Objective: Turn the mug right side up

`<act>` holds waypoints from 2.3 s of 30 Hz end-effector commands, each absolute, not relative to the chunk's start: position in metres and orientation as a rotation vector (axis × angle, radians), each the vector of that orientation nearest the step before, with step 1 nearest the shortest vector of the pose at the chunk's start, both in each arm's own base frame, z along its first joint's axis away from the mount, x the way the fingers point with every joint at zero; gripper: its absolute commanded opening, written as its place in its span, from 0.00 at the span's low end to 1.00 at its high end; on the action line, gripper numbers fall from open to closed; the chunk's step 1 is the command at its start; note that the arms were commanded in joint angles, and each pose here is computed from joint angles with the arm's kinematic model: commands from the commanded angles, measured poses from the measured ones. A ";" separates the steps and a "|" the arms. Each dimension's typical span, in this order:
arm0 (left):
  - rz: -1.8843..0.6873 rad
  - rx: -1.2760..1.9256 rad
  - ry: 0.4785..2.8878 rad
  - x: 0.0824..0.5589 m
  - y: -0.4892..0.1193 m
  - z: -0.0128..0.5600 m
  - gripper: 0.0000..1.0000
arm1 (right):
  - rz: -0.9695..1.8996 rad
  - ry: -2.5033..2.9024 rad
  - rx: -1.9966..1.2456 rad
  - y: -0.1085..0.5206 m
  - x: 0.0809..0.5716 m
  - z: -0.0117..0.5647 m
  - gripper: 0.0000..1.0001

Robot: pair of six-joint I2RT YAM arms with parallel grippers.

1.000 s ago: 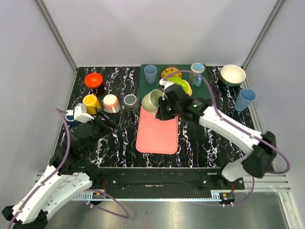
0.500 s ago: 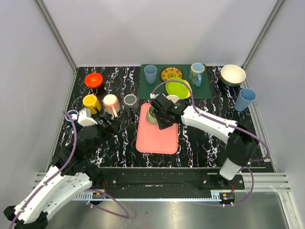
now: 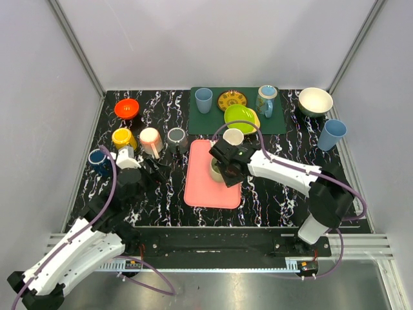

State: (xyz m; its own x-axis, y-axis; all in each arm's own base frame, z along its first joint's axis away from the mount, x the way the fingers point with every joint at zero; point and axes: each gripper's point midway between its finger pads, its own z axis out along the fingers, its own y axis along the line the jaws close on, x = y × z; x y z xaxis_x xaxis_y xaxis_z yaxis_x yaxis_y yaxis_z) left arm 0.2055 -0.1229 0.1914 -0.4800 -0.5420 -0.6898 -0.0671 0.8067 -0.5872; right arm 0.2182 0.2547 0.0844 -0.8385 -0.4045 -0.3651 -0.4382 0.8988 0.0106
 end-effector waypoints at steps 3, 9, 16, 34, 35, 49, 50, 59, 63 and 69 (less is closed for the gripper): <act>-0.650 -0.431 1.997 0.208 -0.130 0.195 0.85 | 0.093 2.652 -0.558 0.246 0.244 0.083 0.00; -0.635 -0.432 2.017 0.209 -0.131 0.188 0.85 | 0.090 2.661 -0.480 0.224 0.257 0.078 0.00; -0.615 -0.425 2.042 0.212 -0.134 0.182 0.85 | 0.085 2.668 -0.474 0.224 0.262 0.069 0.00; -0.329 -0.323 2.194 0.258 -0.128 0.159 0.90 | 0.464 2.387 -0.411 0.241 0.229 0.225 0.78; -0.326 -0.310 2.216 0.269 -0.125 0.160 0.88 | 0.494 2.350 -0.391 0.243 0.231 0.233 0.78; -0.259 -0.164 2.401 0.369 -0.168 0.136 0.70 | 0.528 2.158 -0.281 0.228 0.238 0.247 0.76; -0.252 -0.170 2.402 0.373 -0.169 0.135 0.70 | 0.526 2.154 -0.284 0.227 0.238 0.247 0.77; -0.107 -0.159 2.501 0.388 -0.161 0.091 0.58 | 0.526 2.140 -0.290 0.224 0.236 0.249 0.77; -0.090 -0.176 2.510 0.394 -0.153 0.085 0.55 | 0.531 2.143 -0.287 0.225 0.236 0.248 0.77; -0.088 -0.183 2.505 0.403 -0.146 0.086 0.50 | 0.532 2.171 -0.284 0.226 0.234 0.238 0.77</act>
State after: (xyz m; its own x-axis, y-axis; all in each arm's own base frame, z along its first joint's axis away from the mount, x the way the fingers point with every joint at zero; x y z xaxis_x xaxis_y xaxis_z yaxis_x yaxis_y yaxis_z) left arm 0.3812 -0.1472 0.0681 -0.8376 -0.1504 -0.5252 -0.1181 0.9885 -0.0946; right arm 0.2315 0.2249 0.2334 -0.6246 -0.0393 -0.7799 -0.3843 0.8849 0.2632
